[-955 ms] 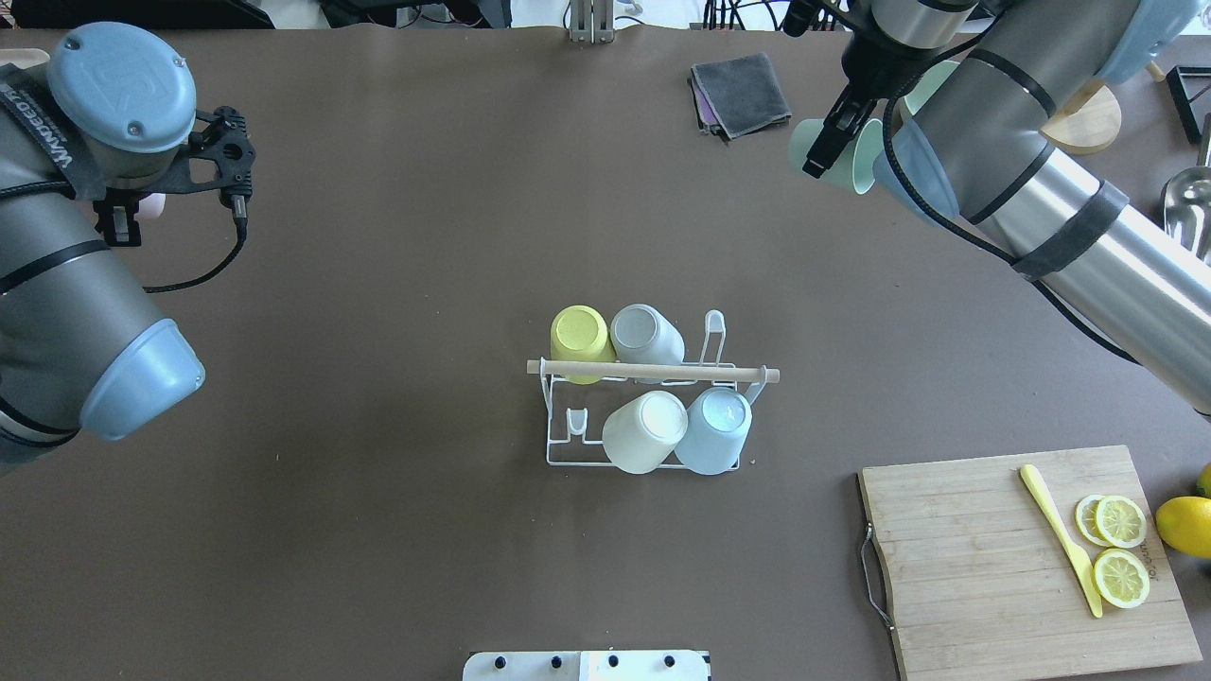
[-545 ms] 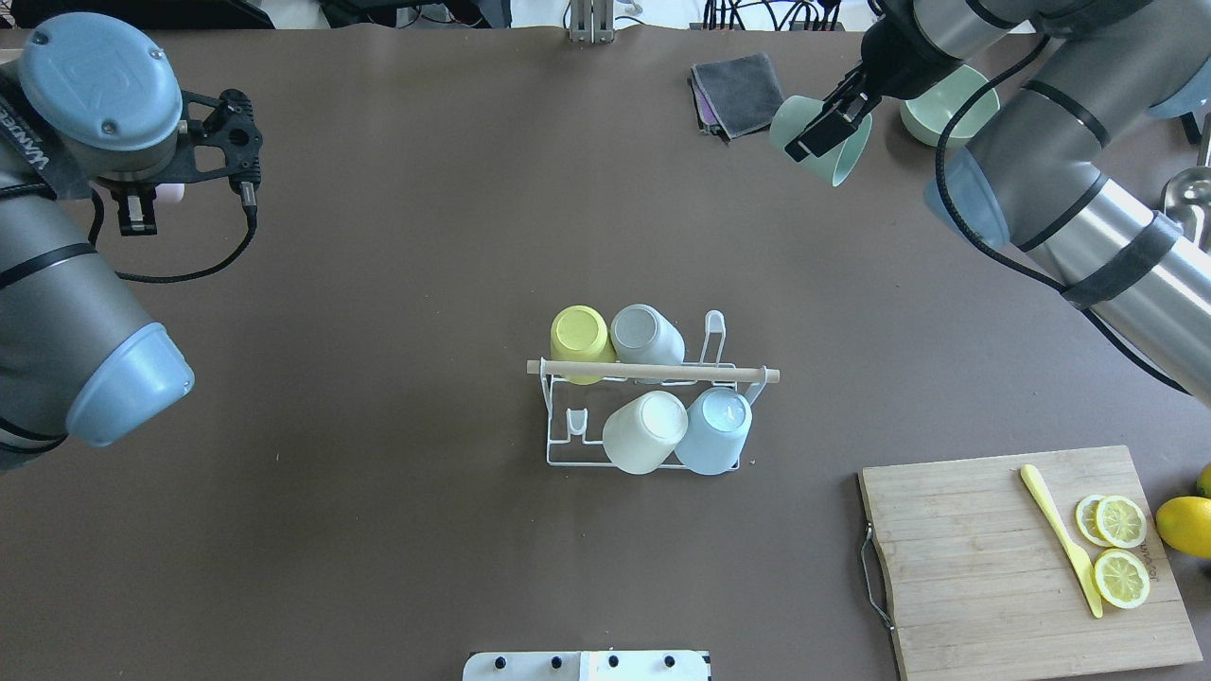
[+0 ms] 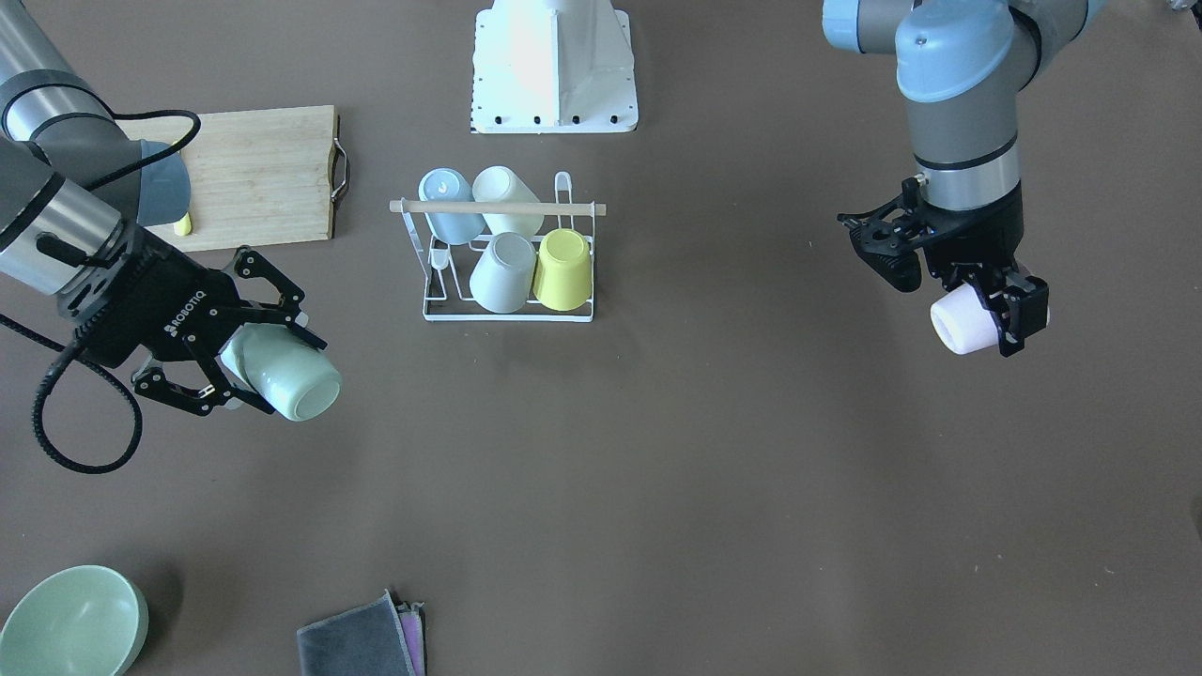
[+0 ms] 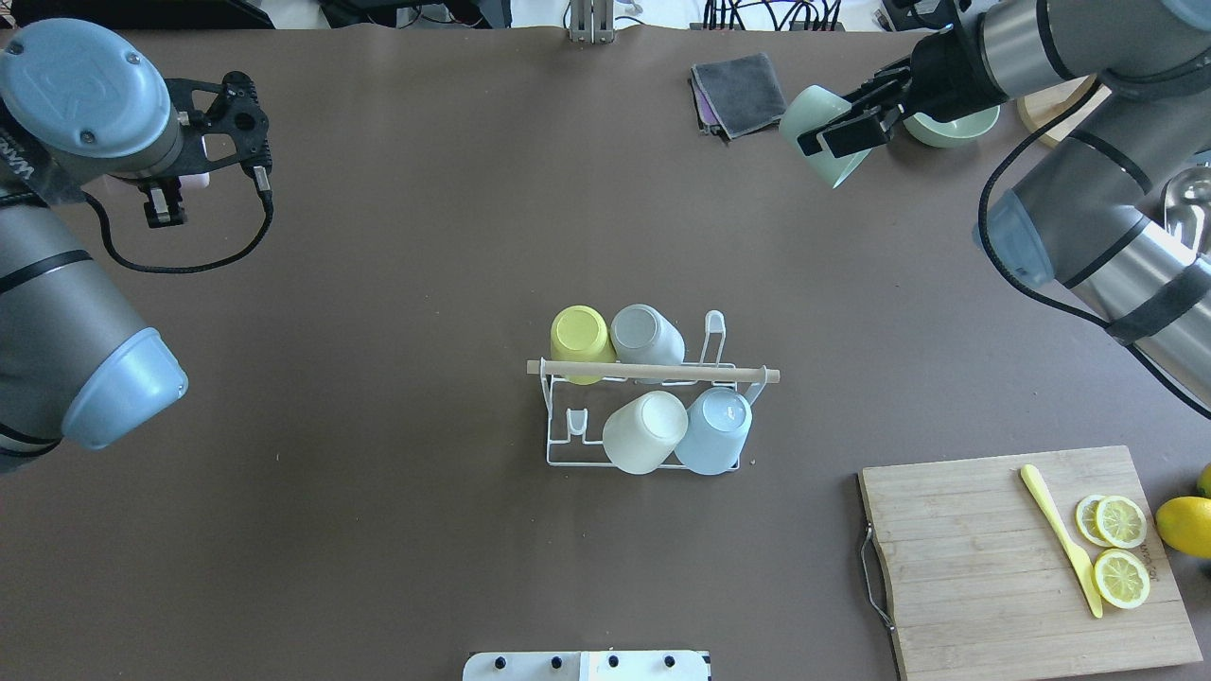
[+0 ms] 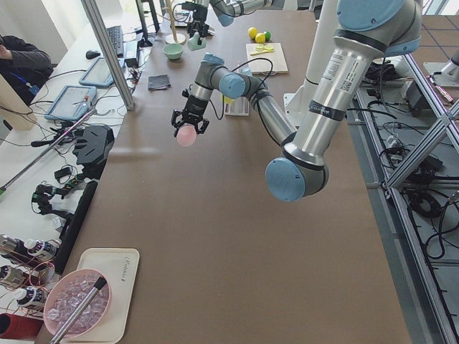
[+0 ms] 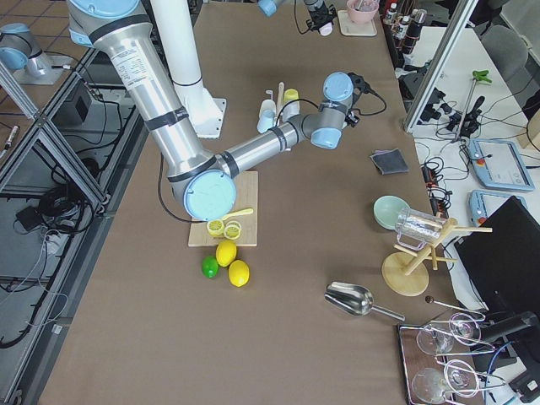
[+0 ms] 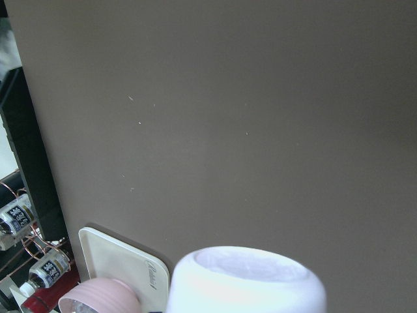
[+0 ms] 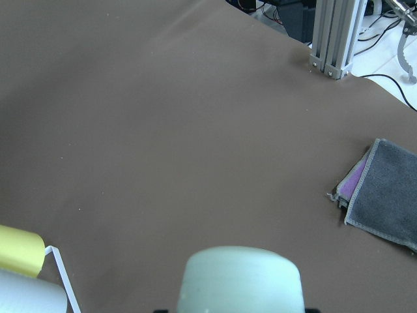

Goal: Place cup on cup holder

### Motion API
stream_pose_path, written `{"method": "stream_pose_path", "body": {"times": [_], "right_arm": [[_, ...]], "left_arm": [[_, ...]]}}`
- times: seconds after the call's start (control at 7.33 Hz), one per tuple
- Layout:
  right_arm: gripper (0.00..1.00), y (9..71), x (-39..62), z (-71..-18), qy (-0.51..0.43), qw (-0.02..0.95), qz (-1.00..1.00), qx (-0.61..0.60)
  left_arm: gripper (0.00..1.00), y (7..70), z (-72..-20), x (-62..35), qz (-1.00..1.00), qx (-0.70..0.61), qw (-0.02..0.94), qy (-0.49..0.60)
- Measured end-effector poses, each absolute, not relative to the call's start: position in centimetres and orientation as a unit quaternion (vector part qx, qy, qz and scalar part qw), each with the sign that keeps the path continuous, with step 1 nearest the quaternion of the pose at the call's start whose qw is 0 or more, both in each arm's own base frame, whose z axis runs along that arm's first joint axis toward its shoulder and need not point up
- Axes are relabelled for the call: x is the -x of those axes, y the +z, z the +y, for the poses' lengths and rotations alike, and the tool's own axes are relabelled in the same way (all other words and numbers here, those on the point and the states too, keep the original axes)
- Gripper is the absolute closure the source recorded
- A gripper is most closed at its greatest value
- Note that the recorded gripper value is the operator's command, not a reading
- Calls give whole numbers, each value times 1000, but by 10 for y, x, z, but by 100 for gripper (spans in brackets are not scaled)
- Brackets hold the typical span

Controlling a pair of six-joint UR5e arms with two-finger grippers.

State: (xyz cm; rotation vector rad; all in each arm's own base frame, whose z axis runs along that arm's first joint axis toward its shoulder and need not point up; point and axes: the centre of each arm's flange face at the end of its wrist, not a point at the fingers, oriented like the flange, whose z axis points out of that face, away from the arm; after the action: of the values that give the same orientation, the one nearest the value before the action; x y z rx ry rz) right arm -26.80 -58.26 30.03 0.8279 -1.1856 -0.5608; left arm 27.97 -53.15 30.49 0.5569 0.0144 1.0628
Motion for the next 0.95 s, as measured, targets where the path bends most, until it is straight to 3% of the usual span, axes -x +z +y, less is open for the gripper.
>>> {"method": "stream_pose_path", "body": {"times": [0.41,0.95], "right_arm": [[100,301,279,-564,-223,670,-552,-443],[97,283,346,-490,-256,545,-599,-528]], "left_arm": [[60,298,-532,-291,64,-297,829,470],[60,305,-534,-298,75,-293,830,468]]}}
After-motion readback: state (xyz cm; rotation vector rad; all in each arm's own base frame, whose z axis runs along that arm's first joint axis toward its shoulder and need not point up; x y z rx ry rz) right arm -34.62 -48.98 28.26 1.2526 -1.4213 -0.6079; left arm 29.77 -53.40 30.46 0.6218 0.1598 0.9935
